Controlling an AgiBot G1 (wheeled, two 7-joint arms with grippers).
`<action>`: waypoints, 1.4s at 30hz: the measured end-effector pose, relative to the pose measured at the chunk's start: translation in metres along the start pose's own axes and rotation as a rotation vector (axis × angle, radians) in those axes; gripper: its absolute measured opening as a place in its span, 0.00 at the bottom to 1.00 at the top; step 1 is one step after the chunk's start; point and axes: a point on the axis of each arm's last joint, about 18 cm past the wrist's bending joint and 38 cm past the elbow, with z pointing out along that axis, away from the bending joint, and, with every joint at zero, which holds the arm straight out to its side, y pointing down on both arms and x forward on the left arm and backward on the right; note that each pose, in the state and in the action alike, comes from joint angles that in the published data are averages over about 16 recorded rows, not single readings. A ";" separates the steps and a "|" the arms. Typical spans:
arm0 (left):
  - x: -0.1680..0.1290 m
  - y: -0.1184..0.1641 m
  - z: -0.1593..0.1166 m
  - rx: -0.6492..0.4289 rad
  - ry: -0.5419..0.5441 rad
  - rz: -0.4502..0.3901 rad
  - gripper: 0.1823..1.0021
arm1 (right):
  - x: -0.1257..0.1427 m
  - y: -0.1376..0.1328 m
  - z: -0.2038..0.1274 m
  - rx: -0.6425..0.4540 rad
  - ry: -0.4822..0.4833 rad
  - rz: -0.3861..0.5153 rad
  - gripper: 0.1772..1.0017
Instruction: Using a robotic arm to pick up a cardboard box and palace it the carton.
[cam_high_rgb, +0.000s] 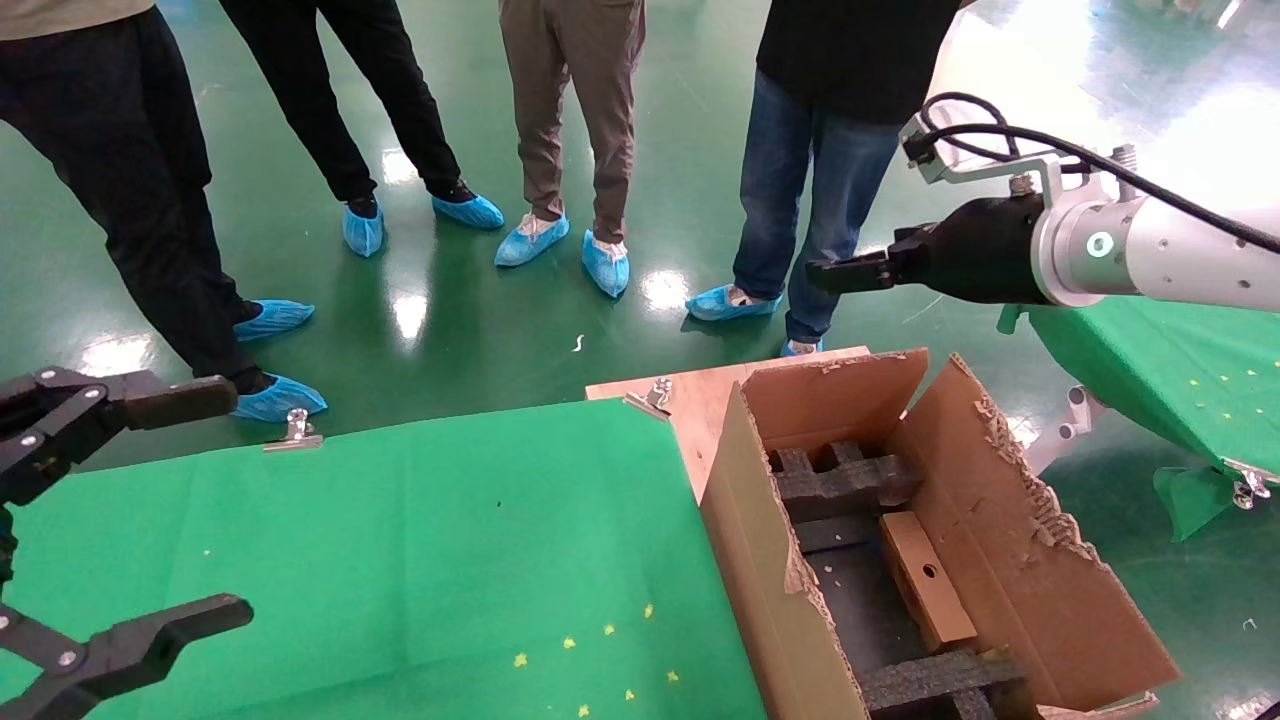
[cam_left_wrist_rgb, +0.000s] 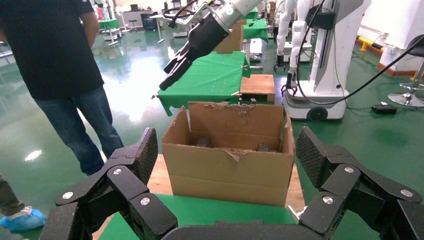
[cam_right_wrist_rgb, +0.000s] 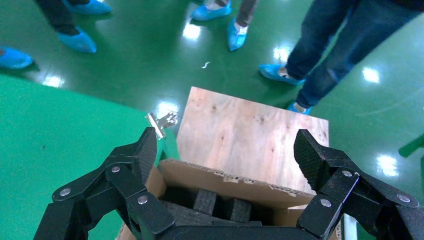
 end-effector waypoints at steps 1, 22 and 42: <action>0.000 0.000 0.000 0.000 0.000 0.000 1.00 | -0.002 0.001 0.001 -0.005 -0.010 -0.003 1.00; 0.000 0.000 0.000 0.000 0.000 0.000 1.00 | -0.074 0.032 0.004 -0.040 -0.424 -0.132 1.00; 0.000 0.000 0.000 0.000 0.000 0.000 1.00 | -0.128 0.047 -0.034 0.203 -0.852 -0.288 1.00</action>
